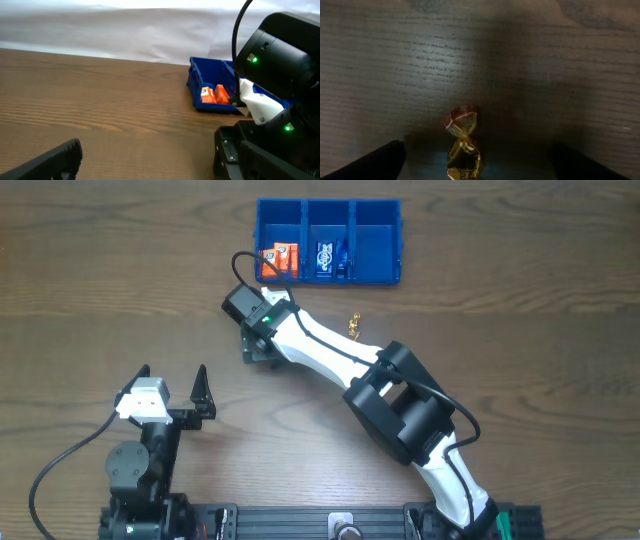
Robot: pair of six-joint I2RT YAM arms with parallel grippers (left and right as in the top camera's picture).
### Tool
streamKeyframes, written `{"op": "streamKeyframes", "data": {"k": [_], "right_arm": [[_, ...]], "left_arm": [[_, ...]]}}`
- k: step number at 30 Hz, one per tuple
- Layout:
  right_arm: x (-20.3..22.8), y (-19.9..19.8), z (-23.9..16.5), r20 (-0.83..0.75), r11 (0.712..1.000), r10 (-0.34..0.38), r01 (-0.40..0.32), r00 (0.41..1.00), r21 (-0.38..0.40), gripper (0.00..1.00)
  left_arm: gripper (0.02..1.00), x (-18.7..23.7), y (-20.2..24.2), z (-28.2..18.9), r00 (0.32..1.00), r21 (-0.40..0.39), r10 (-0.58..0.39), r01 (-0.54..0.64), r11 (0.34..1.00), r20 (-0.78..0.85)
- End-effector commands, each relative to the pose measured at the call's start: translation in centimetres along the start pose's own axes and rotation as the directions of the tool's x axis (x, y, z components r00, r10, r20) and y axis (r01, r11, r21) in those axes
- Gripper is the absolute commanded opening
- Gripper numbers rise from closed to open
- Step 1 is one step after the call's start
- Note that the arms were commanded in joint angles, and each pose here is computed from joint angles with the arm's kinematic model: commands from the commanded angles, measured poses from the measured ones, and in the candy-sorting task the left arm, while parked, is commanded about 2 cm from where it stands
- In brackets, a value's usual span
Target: Sort Candies Into Trays
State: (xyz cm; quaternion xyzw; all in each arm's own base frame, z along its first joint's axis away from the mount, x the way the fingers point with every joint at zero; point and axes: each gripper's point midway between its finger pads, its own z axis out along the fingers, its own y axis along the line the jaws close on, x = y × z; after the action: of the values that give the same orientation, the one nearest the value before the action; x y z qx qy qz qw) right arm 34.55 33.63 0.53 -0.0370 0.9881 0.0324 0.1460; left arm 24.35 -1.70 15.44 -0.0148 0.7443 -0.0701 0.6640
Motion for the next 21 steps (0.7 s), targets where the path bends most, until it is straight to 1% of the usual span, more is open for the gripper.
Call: {"op": "streamKeyframes", "data": {"k": [1, 2, 3, 5, 7, 14, 16, 21], "right_arm": [[-0.06, -0.44, 0.31, 0.015, 0.999, 0.01, -0.01, 1.0, 0.037, 0.798], [-0.1, -0.49, 0.3, 0.019, 0.999, 0.009, -0.01, 1.0, 0.041, 0.752], [-0.13, -0.52, 0.3, 0.021, 0.999, 0.008, -0.009, 1.0, 0.043, 0.684], [-0.12, -0.47, 0.28, 0.021, 0.999, 0.008, -0.009, 1.0, 0.042, 0.603], [-0.08, -0.44, 0.29, 0.021, 0.999, 0.007, -0.008, 1.0, 0.042, 0.489], [-0.06, -0.28, 0.27, 0.023, 0.999, 0.005, -0.006, 1.0, 0.039, 0.224], [-0.06, -0.15, 0.26, 0.026, 0.999, 0.004, -0.005, 1.0, 0.036, 0.176], [-0.29, 0.05, 0.0, 0.03, 0.999, 0.004, -0.005, 1.0, 0.032, 0.139]], "left_arm": [[0.998, 1.67, -0.03, 0.16, 0.999, 0.01, -0.01, 0.011, 1.0, -0.044], [0.998, 1.67, -0.03, 0.16, 0.999, 0.01, -0.01, 0.011, 1.0, -0.043], [0.998, 1.67, -0.03, 0.16, 0.999, 0.01, -0.01, 0.01, 1.0, -0.043], [0.996, 1.67, -0.03, 0.16, 0.999, 0.01, -0.01, 0.011, 1.0, -0.043], [0.998, 1.67, -0.03, 0.16, 0.999, 0.01, -0.01, 0.01, 1.0, -0.043], [0.996, 1.67, -0.03, 0.16, 0.999, 0.01, -0.01, 0.011, 1.0, -0.043], [0.998, 1.67, -0.03, 0.16, 0.999, 0.01, -0.01, 0.011, 1.0, -0.043], [0.998, 1.67, -0.03, 0.16, 0.999, 0.01, -0.01, 0.01, 1.0, -0.044]]}}
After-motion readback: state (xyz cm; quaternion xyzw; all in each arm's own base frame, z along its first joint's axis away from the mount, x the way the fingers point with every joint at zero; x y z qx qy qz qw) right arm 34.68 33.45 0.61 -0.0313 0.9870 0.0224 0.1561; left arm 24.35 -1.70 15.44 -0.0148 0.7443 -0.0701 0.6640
